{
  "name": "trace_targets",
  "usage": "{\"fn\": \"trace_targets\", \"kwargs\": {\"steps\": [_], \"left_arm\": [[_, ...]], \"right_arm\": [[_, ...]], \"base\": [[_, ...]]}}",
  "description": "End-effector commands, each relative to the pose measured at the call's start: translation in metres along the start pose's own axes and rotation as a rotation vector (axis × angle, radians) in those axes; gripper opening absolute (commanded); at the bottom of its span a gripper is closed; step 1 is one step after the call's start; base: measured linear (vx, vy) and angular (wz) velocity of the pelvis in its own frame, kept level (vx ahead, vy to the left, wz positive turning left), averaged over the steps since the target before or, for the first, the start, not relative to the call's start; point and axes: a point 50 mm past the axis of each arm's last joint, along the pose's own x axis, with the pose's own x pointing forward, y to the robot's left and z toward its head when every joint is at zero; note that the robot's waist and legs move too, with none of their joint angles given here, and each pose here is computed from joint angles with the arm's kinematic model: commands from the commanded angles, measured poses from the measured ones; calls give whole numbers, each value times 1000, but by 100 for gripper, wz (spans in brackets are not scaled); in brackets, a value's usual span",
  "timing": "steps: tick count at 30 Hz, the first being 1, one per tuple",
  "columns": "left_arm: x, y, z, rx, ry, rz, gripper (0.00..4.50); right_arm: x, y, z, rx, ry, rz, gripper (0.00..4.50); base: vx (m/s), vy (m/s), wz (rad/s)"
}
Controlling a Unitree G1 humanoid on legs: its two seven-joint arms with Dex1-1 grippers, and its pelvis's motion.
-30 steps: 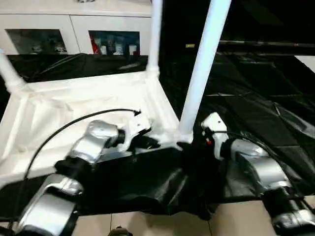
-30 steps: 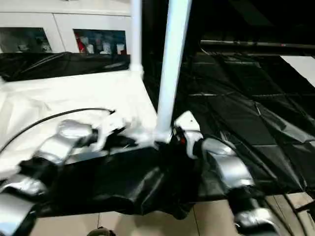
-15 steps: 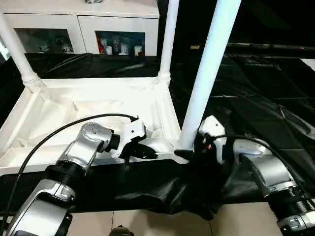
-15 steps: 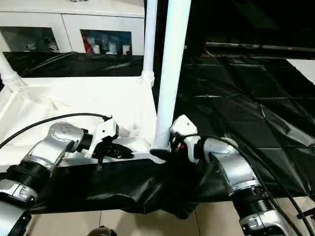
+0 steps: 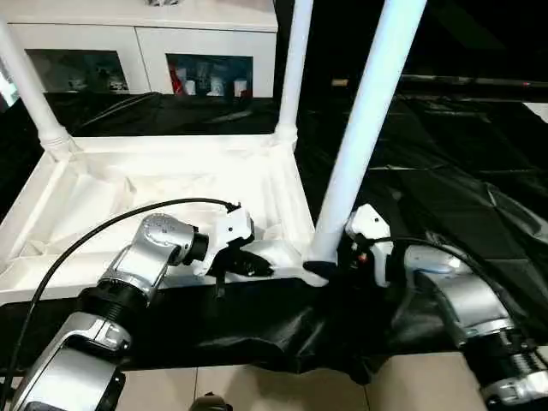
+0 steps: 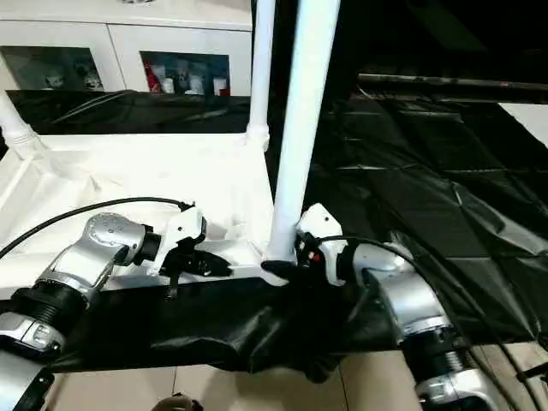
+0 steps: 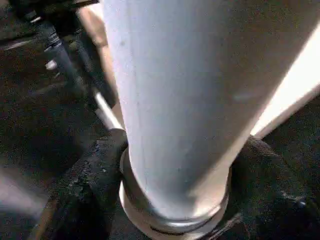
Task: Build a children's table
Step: Rotate leg to tighten
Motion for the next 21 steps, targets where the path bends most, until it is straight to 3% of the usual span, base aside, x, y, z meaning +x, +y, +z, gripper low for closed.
{"fn": "trace_targets", "kwargs": {"steps": [1,4,9,14,19,20,21], "left_arm": [[9,11,13,28,-13,112,0],[32,16,21,-18,3,222,0],[61,14,35,-53,5,273,0],[81,9,53,-51,-42,266,0],[74,12,50,-24,-40,268,0],[74,12,50,-24,-40,268,0],[69,11,45,-14,-41,245,0]], "right_arm": [[8,-11,-9,97,2,-188,273],[26,-19,-13,261,-15,-444,272],[45,-17,-11,342,-7,-581,272],[65,-10,-4,345,3,-597,272],[65,-10,5,294,-59,-523,272],[65,-10,5,294,-59,-523,328],[61,-12,6,275,-74,-497,342]], "base": [[0,0,0],[0,0,0],[0,0,0],[0,0,0],[0,0,0],[0,0,0],[0,0,0]]}}
